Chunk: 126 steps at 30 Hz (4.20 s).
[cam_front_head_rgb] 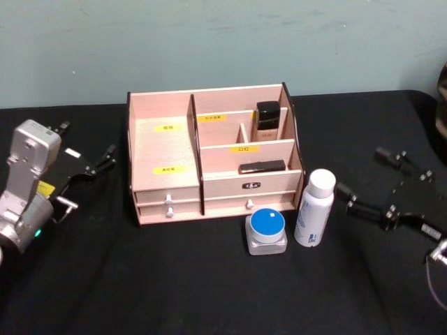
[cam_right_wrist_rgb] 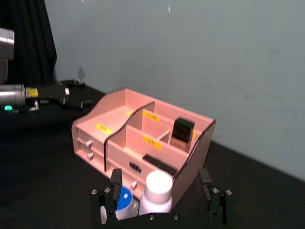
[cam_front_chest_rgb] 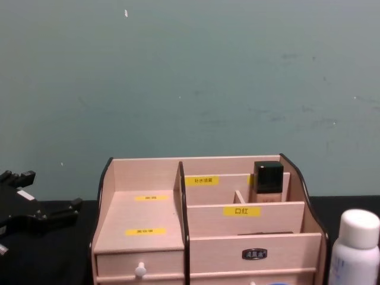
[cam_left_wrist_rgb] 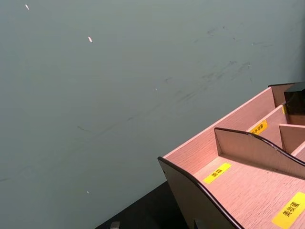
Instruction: Pick up the facial cleanser and watermelon frost from the table and place them into the tiered storage box.
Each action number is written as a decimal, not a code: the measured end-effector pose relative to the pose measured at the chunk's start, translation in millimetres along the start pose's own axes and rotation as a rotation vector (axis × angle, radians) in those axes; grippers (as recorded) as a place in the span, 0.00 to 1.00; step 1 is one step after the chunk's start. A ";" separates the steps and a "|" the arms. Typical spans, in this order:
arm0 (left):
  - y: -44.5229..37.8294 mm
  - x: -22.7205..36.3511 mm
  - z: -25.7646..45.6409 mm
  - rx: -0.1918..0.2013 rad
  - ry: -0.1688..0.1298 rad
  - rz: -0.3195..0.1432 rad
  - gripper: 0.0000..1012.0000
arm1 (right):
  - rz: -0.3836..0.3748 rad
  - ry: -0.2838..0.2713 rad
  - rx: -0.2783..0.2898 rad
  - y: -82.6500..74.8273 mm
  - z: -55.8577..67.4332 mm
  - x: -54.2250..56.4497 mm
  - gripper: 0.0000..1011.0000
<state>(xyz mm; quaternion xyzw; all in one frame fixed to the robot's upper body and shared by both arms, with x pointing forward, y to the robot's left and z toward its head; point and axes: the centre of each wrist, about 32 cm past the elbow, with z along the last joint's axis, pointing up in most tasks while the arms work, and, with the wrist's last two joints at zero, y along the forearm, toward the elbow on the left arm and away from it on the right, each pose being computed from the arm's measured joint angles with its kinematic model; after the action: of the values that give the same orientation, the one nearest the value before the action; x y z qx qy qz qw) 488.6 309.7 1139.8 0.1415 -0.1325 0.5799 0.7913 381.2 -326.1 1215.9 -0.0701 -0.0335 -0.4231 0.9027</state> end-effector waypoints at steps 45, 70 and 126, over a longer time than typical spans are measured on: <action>0.0 0.0 0.0 0.000 0.000 0.000 1.00 | 0.036 0.050 -0.140 60.0 -54.5 14.1 0.99; 0.0 0.0 0.0 0.000 0.000 0.000 1.00 | 0.062 0.035 -0.129 78.7 -59.7 15.0 0.99; 0.0 0.0 0.0 0.000 0.000 0.000 1.00 | 0.077 0.044 -0.124 76.0 -53.1 16.5 0.60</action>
<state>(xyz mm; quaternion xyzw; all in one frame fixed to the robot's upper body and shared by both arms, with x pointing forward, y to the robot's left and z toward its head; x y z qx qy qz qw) 488.6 309.7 1139.8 0.1415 -0.1324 0.5799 0.7913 450.3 -298.8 1158.0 -0.1177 0.0153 -0.3906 0.9129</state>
